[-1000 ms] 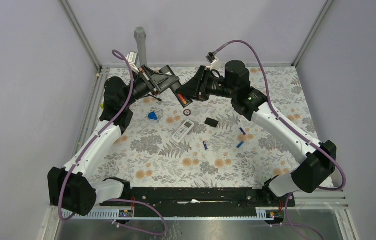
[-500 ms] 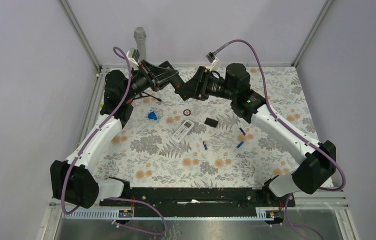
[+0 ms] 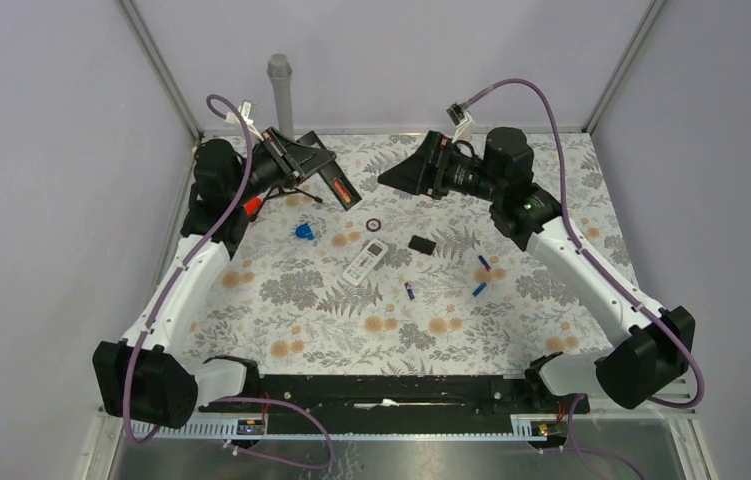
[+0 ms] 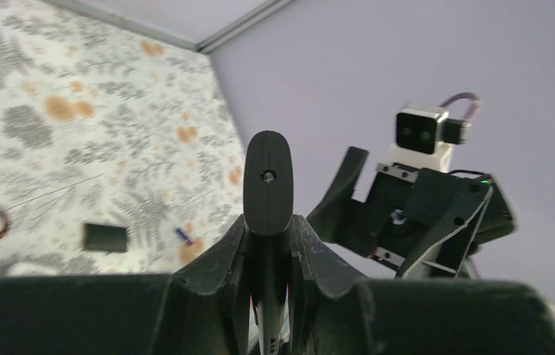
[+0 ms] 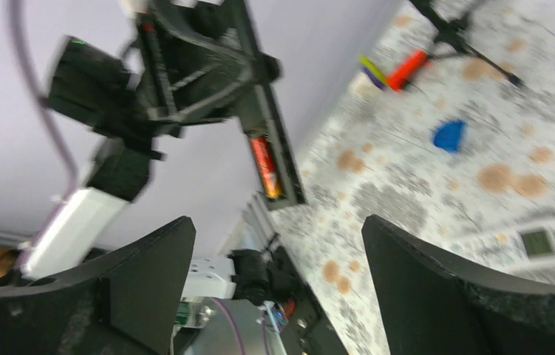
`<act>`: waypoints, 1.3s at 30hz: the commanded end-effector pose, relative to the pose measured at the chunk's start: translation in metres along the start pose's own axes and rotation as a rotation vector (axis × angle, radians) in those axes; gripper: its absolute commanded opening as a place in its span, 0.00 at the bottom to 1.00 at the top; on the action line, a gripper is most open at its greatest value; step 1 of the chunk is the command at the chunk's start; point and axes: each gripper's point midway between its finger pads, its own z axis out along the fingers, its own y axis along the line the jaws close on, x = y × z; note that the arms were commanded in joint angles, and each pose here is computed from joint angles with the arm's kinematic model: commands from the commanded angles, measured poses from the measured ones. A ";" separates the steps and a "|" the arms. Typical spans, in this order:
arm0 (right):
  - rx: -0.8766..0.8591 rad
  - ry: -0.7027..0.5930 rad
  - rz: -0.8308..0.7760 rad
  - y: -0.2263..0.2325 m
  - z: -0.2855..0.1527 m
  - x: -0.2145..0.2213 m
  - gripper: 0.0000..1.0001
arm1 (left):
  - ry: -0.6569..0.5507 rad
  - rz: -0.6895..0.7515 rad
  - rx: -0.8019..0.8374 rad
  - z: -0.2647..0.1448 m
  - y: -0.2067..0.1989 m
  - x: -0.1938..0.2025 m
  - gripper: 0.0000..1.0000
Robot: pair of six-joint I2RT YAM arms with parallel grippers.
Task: Load the batteries into the remote control
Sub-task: Load the battery into the remote control, then pick up the battery from the center of the board.
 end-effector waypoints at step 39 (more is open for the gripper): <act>1.087 0.818 -0.263 -0.279 -0.060 0.228 0.33 | -0.016 0.090 -0.195 -0.004 0.058 -0.017 0.00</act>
